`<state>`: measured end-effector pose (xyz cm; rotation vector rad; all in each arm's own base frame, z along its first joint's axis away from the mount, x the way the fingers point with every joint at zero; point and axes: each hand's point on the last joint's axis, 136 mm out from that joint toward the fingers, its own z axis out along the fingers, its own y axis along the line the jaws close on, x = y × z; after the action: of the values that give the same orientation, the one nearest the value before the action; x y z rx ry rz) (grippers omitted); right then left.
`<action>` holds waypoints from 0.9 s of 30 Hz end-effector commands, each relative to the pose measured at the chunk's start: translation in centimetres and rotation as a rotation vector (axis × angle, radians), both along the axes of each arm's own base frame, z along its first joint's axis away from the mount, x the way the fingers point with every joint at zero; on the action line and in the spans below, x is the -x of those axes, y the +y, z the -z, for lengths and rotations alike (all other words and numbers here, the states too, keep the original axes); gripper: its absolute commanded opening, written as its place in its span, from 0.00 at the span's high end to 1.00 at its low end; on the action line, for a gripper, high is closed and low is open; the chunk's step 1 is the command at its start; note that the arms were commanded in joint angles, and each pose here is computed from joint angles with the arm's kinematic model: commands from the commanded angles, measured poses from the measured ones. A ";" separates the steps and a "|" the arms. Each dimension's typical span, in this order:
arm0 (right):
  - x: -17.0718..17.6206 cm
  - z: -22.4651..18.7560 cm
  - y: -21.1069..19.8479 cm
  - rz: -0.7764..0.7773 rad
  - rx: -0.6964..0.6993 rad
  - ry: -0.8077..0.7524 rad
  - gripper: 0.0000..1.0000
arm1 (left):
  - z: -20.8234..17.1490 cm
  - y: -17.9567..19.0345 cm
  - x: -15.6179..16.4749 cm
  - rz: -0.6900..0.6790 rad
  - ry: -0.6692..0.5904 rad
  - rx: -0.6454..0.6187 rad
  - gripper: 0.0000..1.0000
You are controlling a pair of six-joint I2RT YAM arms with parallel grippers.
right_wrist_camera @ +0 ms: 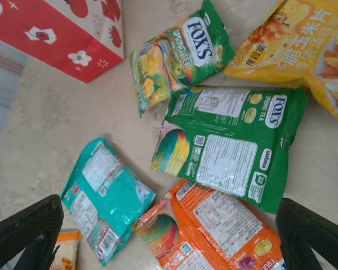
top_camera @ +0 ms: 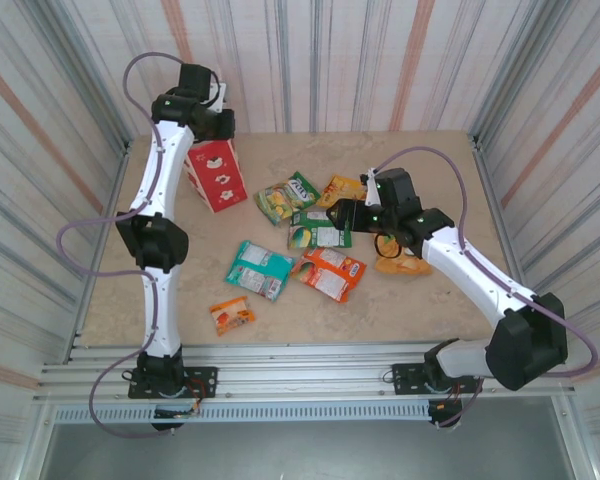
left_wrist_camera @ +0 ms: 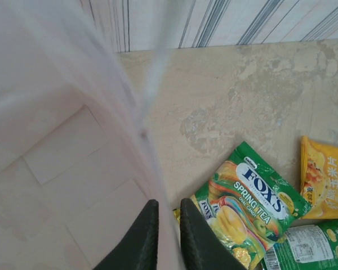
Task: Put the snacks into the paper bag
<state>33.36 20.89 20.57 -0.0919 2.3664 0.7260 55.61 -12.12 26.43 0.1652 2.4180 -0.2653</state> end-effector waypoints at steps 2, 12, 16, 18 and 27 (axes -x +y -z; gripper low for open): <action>-0.2 -0.9 0.4 -0.013 0.005 -0.016 0.01 | -3.6 -0.8 2.0 0.111 -0.073 -0.066 0.89; 0.5 -1.0 1.7 -0.040 -0.018 -0.028 0.01 | -5.2 0.4 9.3 0.365 -0.052 -0.321 1.00; 1.1 -0.8 2.5 -0.063 -0.019 -0.028 0.01 | -4.2 1.0 12.1 0.456 -0.020 -0.390 1.00; 1.3 -0.7 2.8 -0.072 -0.017 -0.029 0.01 | -4.0 1.1 13.2 0.471 -0.022 -0.394 1.00; 2.3 -0.7 4.2 -0.103 -0.018 -0.039 0.01 | -2.3 2.0 18.2 0.511 -0.026 -0.404 1.00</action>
<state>31.36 24.93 21.44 -0.2278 2.3331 0.7899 38.44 -10.02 27.38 0.9204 2.4283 -0.0148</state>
